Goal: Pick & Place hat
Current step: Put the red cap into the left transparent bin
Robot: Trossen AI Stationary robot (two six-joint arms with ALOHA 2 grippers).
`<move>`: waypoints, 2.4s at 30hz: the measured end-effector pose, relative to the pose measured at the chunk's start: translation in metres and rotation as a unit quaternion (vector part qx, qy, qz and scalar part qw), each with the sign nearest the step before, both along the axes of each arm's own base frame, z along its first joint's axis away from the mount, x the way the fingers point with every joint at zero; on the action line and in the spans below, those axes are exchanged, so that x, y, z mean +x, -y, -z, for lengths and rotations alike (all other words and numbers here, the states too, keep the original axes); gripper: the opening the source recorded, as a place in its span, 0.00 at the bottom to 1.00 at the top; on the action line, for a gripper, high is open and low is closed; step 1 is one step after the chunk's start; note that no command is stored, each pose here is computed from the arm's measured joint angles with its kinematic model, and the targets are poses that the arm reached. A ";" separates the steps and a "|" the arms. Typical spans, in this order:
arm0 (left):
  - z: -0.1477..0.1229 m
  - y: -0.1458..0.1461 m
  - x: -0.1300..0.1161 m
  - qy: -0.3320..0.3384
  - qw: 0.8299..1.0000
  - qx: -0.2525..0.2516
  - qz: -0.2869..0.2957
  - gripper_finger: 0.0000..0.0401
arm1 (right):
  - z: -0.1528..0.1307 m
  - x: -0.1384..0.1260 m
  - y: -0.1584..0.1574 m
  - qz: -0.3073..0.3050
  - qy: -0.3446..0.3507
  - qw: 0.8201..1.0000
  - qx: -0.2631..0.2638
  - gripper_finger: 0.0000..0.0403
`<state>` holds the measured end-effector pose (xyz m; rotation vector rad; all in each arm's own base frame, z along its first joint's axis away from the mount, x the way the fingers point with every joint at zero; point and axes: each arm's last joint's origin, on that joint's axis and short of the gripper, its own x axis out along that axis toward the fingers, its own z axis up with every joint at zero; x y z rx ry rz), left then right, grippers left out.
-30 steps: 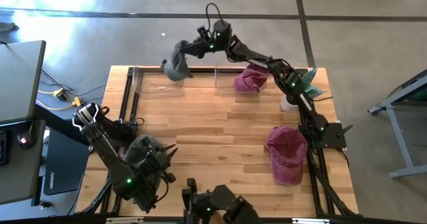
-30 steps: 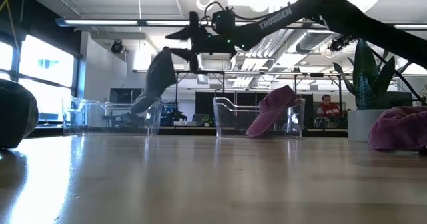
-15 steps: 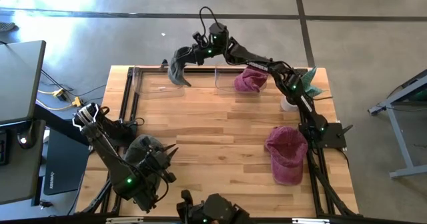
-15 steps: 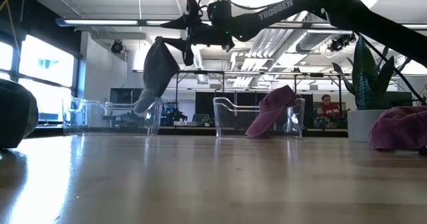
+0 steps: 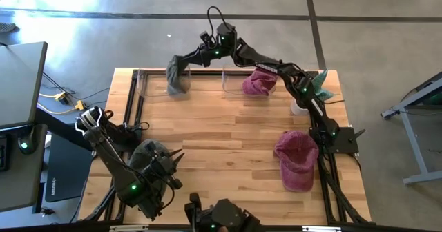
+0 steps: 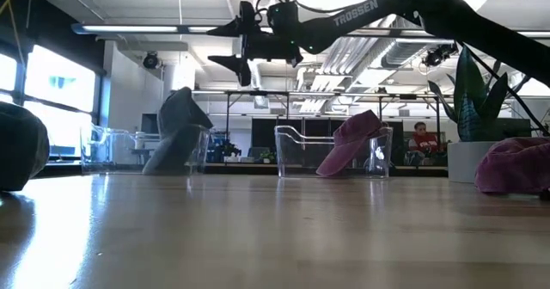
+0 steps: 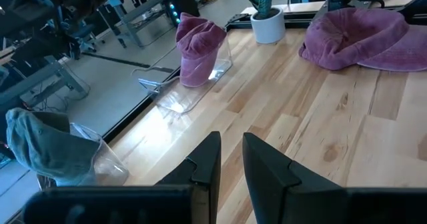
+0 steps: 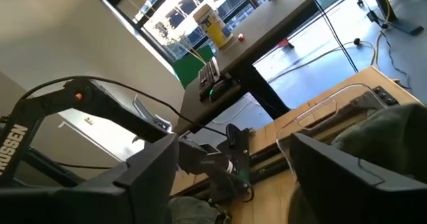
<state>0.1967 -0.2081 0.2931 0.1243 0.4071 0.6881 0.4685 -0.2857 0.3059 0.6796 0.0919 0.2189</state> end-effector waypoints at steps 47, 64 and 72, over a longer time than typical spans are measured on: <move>0.031 -0.040 0.085 -0.040 0.998 -0.047 -0.029 0.15 | 0.156 -0.260 -0.375 -0.026 -0.208 0.886 -0.413 0.54; 0.099 -0.057 0.167 -0.144 0.978 -0.134 0.072 0.15 | 0.085 -0.344 -0.363 -0.097 -0.562 0.756 -0.322 0.53; 0.131 -0.042 0.182 -0.154 0.968 -0.154 0.126 0.15 | 0.128 -0.351 -0.355 -0.105 -0.604 0.721 -0.323 0.52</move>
